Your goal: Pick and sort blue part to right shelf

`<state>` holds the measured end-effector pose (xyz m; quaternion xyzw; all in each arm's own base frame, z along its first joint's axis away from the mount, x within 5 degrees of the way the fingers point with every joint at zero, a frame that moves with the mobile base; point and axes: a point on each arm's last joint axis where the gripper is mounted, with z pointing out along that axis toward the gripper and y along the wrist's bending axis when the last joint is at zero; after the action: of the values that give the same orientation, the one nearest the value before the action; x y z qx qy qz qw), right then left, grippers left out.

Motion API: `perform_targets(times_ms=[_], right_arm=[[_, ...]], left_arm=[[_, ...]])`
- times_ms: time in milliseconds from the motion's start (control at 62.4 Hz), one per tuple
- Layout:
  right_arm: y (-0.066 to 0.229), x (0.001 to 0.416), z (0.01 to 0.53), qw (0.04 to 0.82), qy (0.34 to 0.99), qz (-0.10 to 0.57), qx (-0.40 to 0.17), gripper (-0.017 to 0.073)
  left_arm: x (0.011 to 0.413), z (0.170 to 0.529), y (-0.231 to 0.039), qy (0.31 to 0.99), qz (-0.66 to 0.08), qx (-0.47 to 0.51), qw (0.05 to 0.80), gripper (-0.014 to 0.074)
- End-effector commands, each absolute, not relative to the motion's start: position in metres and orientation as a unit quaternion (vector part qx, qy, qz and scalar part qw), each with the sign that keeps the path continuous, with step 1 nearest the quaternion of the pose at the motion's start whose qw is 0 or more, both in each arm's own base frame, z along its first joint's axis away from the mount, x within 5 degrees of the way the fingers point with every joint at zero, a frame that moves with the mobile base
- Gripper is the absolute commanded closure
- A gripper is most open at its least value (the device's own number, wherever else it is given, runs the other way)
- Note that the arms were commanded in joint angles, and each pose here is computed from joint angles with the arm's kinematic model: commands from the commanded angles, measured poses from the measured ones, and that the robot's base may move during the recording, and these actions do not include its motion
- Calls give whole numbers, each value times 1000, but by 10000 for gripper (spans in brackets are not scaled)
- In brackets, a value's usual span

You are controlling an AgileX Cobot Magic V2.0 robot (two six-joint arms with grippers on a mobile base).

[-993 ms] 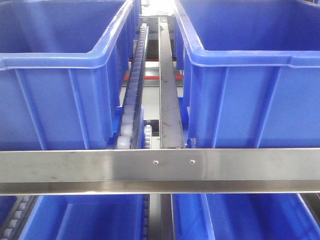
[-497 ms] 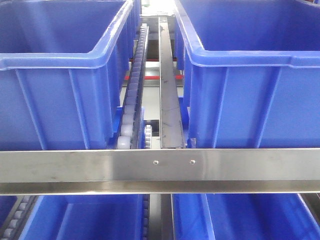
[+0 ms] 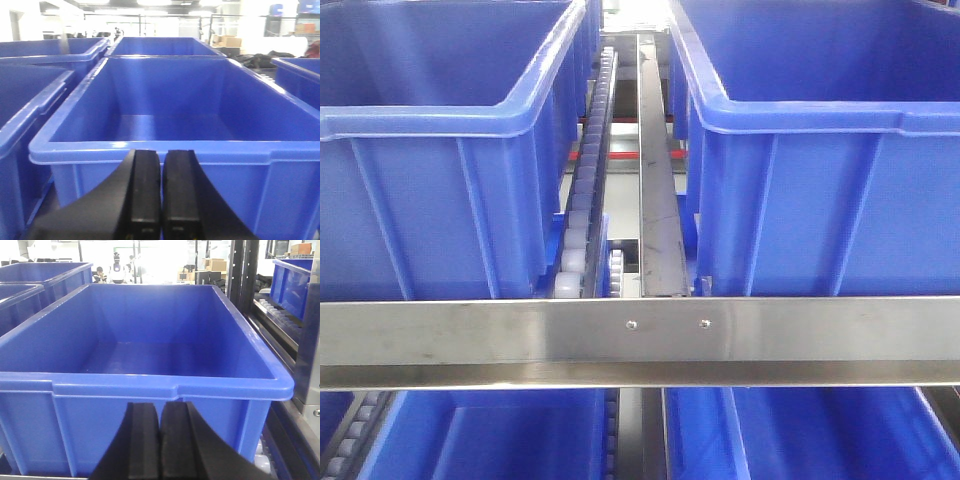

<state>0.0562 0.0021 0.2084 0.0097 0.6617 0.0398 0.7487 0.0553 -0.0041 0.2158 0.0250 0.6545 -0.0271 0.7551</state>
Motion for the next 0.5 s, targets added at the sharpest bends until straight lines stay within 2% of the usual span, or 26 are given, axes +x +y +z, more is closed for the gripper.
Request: perform_targets(times_ms=[0,481], right_arm=[[1,51,225,793,608,34,9,529],[1,51,225,793,608,34,9,529]], left_arm=[[53,218,-3,619,-32,17,785,470],[53,218,-3,620,-32,17,784,470]])
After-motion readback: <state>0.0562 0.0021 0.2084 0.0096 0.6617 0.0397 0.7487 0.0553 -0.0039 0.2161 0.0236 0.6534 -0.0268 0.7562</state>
